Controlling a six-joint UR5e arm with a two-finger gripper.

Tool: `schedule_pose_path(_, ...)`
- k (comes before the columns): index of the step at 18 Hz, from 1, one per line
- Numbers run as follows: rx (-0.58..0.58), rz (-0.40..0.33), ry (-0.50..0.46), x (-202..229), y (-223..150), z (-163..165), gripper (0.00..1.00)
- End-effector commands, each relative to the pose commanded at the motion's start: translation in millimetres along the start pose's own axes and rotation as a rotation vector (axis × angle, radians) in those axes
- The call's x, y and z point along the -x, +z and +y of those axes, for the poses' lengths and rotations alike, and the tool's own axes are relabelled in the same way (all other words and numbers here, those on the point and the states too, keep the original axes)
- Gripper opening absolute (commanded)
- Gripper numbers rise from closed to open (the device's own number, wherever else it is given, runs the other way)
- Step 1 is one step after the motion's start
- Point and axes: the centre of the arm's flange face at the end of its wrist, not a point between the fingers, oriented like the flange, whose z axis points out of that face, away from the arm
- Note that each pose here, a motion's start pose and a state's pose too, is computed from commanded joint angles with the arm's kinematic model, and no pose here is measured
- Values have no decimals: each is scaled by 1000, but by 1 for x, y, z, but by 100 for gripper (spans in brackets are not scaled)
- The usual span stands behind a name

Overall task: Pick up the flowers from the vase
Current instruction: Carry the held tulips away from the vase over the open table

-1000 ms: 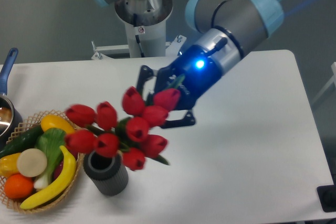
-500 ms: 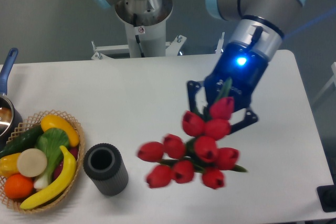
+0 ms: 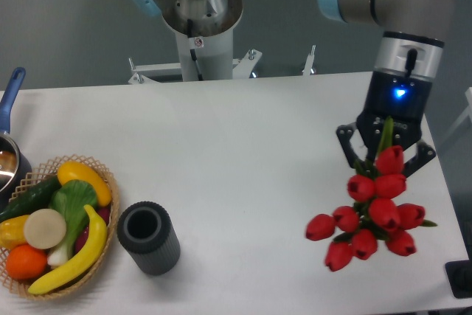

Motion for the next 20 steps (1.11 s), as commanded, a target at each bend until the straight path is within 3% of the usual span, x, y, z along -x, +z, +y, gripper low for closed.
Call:
schedule_pose_path(3, 62, 17, 69, 0, 10, 9, 9)
schedule_pose_path(7, 221, 15, 67, 1, 15, 23, 10)
schedule_pose_path(11, 352, 22, 98, -11, 33, 15, 12)
schedule_pose_path(14, 502, 69, 199, -16, 56, -12, 12)
schedule_pose_path(17, 574, 156, 192, -4, 58, -26, 12)
schedule_pose_path(20, 603, 178, 191, 1, 63, -29, 12)
